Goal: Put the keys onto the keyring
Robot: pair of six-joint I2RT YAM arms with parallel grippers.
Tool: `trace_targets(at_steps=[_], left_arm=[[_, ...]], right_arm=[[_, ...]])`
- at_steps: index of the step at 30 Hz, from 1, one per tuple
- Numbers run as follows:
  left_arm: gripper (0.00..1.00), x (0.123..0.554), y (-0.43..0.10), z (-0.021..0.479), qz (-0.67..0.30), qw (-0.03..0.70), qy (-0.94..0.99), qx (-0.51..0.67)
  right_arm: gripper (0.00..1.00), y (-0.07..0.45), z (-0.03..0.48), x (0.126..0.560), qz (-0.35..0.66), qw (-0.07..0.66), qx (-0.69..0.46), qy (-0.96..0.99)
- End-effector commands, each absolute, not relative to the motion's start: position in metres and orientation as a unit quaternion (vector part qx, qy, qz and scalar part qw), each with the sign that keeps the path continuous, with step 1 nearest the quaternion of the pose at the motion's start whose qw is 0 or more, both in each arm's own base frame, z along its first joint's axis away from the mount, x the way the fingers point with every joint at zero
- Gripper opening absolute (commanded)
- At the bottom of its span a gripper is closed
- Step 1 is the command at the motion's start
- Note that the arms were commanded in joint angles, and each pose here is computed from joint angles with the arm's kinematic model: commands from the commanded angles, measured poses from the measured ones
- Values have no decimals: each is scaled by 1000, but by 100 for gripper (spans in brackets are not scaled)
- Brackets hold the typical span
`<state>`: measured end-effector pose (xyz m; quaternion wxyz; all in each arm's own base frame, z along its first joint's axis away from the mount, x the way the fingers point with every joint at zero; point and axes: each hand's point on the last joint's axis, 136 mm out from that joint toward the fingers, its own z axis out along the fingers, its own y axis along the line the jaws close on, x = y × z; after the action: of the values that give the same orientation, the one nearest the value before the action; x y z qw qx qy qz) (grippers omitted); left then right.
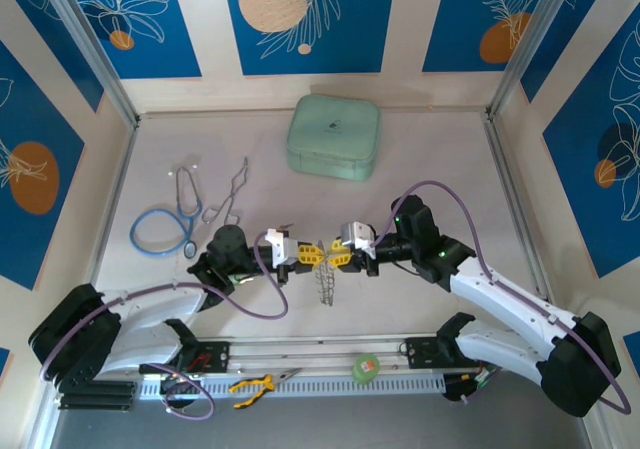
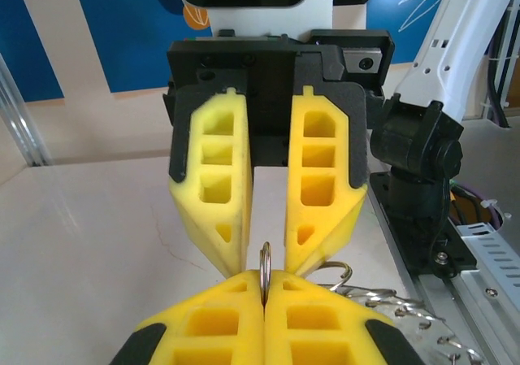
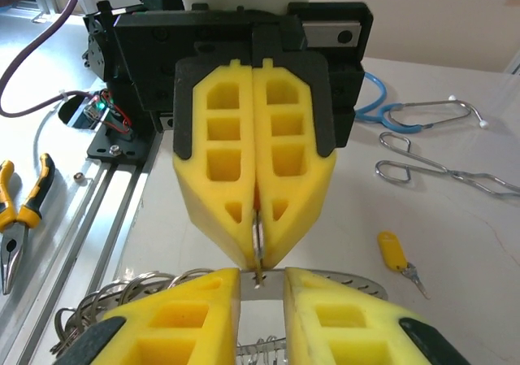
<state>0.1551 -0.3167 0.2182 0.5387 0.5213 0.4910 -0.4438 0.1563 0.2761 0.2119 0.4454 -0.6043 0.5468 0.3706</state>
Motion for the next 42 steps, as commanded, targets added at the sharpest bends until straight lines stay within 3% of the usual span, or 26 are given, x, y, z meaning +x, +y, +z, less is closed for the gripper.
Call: trace_targets(at_steps=[1,5,7,9,13,17,33,42], left_arm=[[0,148,-318,232,-460,549,460,525],[0,148,-318,233,-462,550,458,523],[0,149,-318,234,-462,553,458,521],[0,152,-317,232,-457,555,466,516],[18,160,-314,224,-433,554,496,509],[26,165,-312,213,-403,538,526,521],[24,171,-310,209,-372,532,538,537],[10,169,-314,208,-388,528,532,537]], right_arm=[[20,283,229,153,381,454,-611,524],[11,287,231,152,385,455,-614,518],[0,288,230,152,384,453,-616,518],[0,287,230,153,376,452,-619,521],[0,282,229,155,350,444,-627,536],[0,275,223,158,308,417,-646,561],[0,278,211,160,204,337,-714,579],[0,295,216,160,215,341,-712,575]])
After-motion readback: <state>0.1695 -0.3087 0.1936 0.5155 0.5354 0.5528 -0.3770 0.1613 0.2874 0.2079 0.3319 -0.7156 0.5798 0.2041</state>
